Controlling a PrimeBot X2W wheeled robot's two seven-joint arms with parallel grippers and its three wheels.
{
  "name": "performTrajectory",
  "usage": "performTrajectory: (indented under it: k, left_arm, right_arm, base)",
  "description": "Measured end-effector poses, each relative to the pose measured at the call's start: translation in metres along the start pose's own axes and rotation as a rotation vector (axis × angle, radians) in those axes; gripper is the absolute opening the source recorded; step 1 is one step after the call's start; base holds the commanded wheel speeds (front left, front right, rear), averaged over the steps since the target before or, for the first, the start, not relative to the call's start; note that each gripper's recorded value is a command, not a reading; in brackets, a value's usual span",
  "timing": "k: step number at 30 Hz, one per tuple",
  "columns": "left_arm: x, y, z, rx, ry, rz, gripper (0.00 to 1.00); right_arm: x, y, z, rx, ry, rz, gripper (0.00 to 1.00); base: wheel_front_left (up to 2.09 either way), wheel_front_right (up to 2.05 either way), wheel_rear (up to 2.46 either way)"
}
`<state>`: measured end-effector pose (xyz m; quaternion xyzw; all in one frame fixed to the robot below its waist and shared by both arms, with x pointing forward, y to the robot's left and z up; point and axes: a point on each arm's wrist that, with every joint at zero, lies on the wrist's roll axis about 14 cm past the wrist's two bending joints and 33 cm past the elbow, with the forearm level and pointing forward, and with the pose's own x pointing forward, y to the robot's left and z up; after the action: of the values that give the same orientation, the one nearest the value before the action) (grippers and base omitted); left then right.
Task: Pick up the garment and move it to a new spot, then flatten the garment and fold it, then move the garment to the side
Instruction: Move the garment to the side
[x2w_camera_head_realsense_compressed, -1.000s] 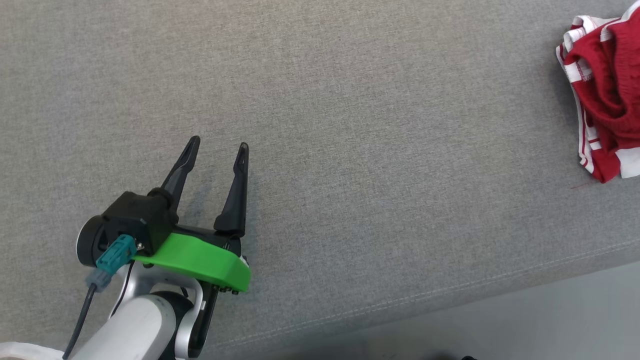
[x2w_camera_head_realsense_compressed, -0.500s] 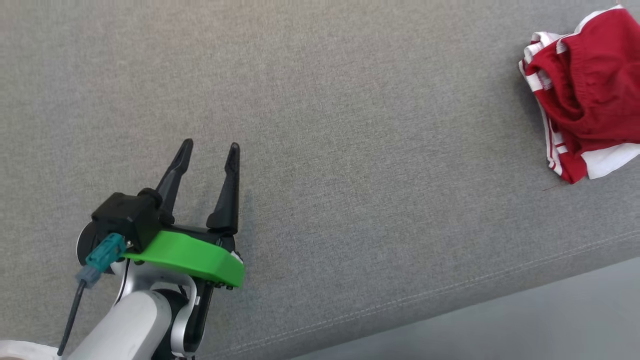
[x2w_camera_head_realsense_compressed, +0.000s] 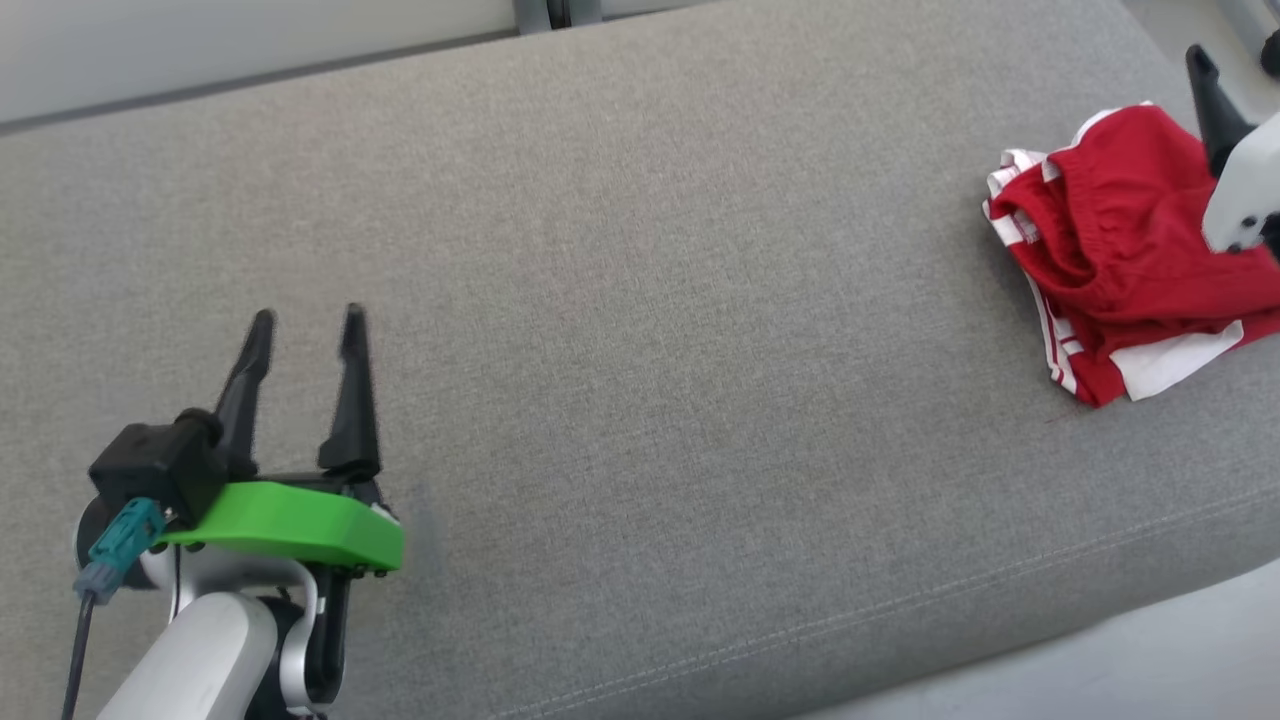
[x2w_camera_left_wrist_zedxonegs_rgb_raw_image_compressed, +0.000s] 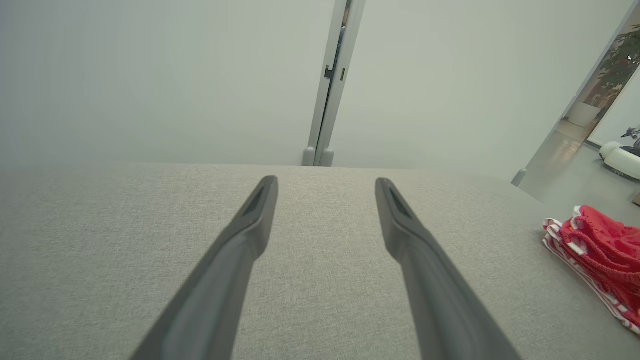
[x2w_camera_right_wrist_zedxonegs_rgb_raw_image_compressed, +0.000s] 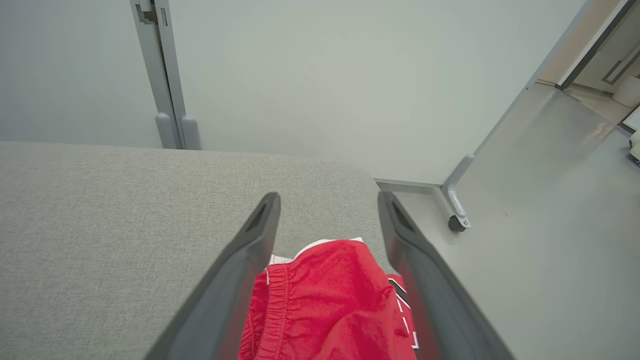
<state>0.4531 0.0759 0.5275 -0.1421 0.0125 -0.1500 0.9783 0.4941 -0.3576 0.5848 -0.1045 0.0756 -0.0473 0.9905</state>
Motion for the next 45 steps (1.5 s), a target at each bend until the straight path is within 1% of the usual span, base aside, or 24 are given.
performTrajectory:
  k: [3,7,11,15,18,21,22,25,27,29,31,38,45]
  left_arm:
    - [-0.01,0.014,0.004,0.017,-0.007,0.055,1.0]
    - [-0.025,0.038,0.005,0.073,0.006,0.132,1.0]
    - [-0.041,0.052,0.002,0.073,0.02,0.183,1.0]
    - [-0.058,0.065,-0.002,0.08,0.034,0.225,1.0]
    - [-0.069,0.072,-0.001,0.079,0.032,0.25,1.0]
    - [-0.08,0.077,-0.002,0.078,0.034,0.268,1.0]
    - [-0.08,0.077,-0.002,0.078,0.034,0.268,1.0]
    - [-0.094,0.082,-0.001,0.079,0.03,0.288,1.0]
    - [-0.097,0.083,0.0,0.08,0.026,0.29,1.0]
    - [-0.107,0.086,-0.002,0.075,0.03,0.299,1.0]
    - [-0.112,0.089,-0.002,0.071,0.029,0.305,1.0]
    - [-0.126,0.099,-0.004,0.073,0.03,0.329,1.0]
    - [-0.132,0.097,-0.003,0.071,0.015,0.33,1.0]
  right_arm:
    - [-0.009,0.011,0.002,0.031,-0.049,0.019,1.0]
    - [-0.019,0.033,0.005,0.074,-0.116,0.055,1.0]
    - [-0.027,0.055,0.009,0.111,-0.175,0.086,1.0]
    - [-0.035,0.084,0.012,0.166,-0.225,0.125,1.0]
    - [-0.042,0.099,0.013,0.183,-0.25,0.14,1.0]
    - [-0.05,0.121,0.009,0.199,-0.254,0.17,1.0]
    - [-0.05,0.121,0.009,0.199,-0.254,0.17,1.0]
    - [-0.063,0.151,0.007,0.223,-0.255,0.214,1.0]
    - [-0.066,0.155,0.007,0.224,-0.257,0.219,1.0]
    - [-0.077,0.173,0.002,0.253,-0.246,0.238,1.0]
    - [-0.083,0.185,0.0,0.255,-0.244,0.254,1.0]
    - [-0.101,0.21,-0.004,0.275,-0.233,0.288,1.0]
    - [-0.115,0.216,-0.005,0.298,-0.241,0.299,1.0]
  base:
    - [0.0,0.0,0.0]
    - [0.0,0.0,0.0]
    - [0.0,0.0,0.0]
    - [0.0,0.0,0.0]
    - [0.0,0.0,0.0]
    - [0.0,0.0,0.0]
    - [0.0,0.0,0.0]
    - [0.0,0.0,0.0]
    - [0.0,0.0,0.0]
    - [0.0,0.0,0.0]
    - [0.0,0.0,0.0]
    - [0.0,0.0,0.0]
    - [0.0,0.0,0.0]
